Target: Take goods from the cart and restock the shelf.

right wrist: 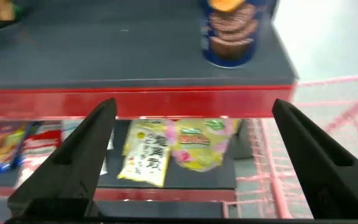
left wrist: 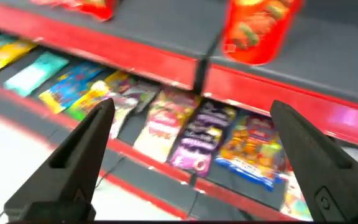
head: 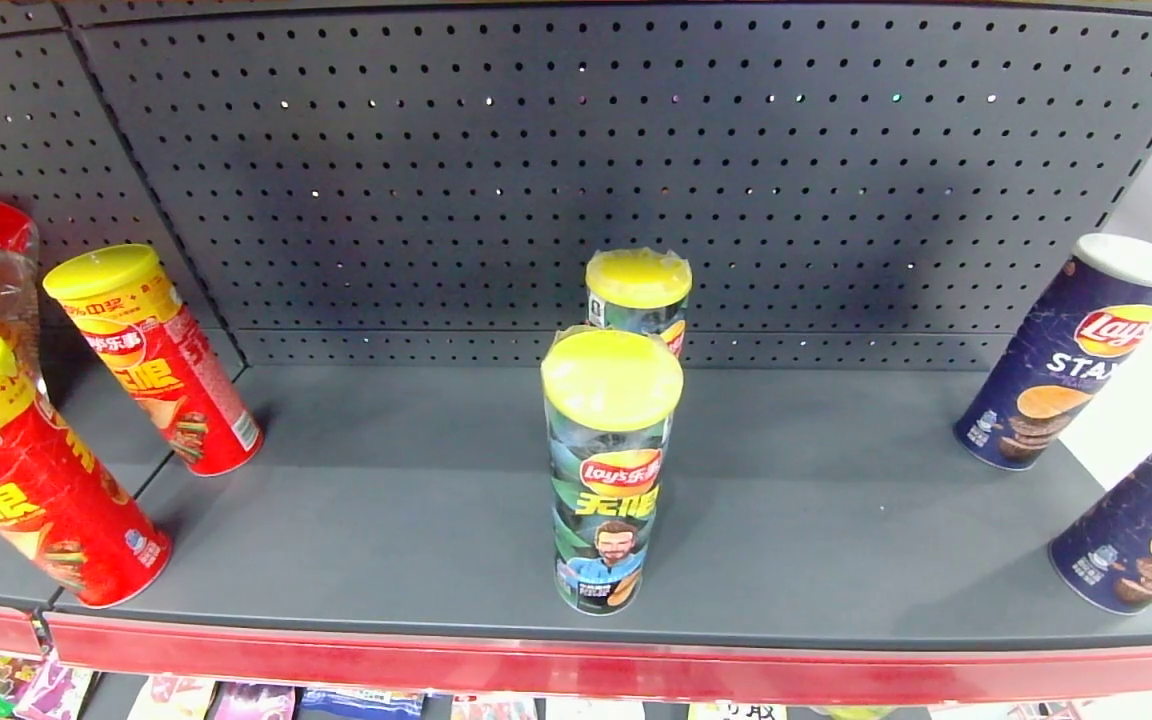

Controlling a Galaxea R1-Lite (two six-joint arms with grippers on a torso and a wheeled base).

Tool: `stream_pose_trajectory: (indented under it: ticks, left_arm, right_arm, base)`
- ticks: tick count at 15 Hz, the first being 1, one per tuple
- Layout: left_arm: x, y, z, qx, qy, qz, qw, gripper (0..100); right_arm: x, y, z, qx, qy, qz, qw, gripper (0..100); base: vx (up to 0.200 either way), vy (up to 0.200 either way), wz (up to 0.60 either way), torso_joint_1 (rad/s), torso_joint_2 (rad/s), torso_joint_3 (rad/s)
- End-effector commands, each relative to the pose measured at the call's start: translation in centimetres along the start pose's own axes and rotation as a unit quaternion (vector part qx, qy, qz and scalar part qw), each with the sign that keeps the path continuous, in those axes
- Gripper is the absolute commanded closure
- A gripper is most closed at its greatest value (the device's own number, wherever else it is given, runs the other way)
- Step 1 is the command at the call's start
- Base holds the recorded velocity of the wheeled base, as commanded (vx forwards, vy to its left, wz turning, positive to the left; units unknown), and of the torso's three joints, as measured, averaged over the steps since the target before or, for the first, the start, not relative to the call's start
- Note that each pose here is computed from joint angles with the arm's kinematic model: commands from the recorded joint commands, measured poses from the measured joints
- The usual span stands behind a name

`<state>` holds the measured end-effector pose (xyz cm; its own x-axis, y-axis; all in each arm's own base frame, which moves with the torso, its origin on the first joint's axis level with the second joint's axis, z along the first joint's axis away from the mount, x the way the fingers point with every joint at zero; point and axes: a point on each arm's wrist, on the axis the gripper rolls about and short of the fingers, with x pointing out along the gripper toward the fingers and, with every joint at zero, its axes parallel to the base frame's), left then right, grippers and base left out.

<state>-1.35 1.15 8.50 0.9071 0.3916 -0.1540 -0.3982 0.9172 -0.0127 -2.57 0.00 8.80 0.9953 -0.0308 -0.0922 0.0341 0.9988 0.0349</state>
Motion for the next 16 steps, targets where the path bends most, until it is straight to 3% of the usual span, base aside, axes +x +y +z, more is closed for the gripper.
stream_pose_trajectory:
  ticks: [1,2,3,4,5,7,14,16]
  left_arm:
    - [-0.8,0.2,-0.4,-0.026,-0.047,-0.002,0.9985,0]
    - [-1.2,0.0,-0.7,-0.027,-0.076,-0.08,0.9936,0]
    - [-1.2,-0.4,-0.7,-0.023,-0.09,-0.156,0.9833,0]
    - [-1.2,-0.6,-0.7,-0.016,-0.088,-0.192,0.9772,0]
    - [-1.1,-0.7,-1.2,0.003,-0.071,-0.202,0.9768,0]
    - [-1.1,-0.7,-1.2,0.018,-0.073,-0.197,0.9775,0]
    - [-1.1,-0.7,-1.2,0.019,-0.073,-0.199,0.9771,0]
    - [-1.1,-0.7,-1.2,0.019,-0.072,-0.199,0.9772,0]
  right_arm:
    - [0.2,-0.1,-0.1,0.002,0.007,-0.042,0.999,0]
    - [0.3,-0.2,-0.1,0.0,0.001,-0.071,0.997,0]
    - [0.2,-0.2,-0.2,0.0,-0.008,-0.062,0.998,0]
    - [-0.1,0.0,-0.4,-0.002,-0.027,0.03,0.999,0]
    - [-0.1,0.2,-0.4,-0.007,-0.027,0.076,0.997,0]
    - [-0.1,0.0,-0.4,-0.036,-0.035,0.028,0.998,0]
    - [0.4,0.1,-1.2,-0.026,-0.045,0.04,0.998,0]
    - [0.4,0.1,-1.2,-0.025,-0.046,0.039,0.998,0]
  base:
    - [0.0,0.0,0.0,0.0,0.0,0.0]
    - [0.0,0.0,0.0,0.0,0.0,0.0]
    - [0.0,0.0,0.0,0.0,0.0,0.0]
    - [0.0,0.0,0.0,0.0,0.0,0.0]
    - [0.0,0.0,0.0,0.0,0.0,0.0]
    - [0.0,0.0,0.0,0.0,0.0,0.0]
    - [0.0,0.0,0.0,0.0,0.0,0.0]
    - [-0.2,0.0,0.0,0.005,0.0,0.005]
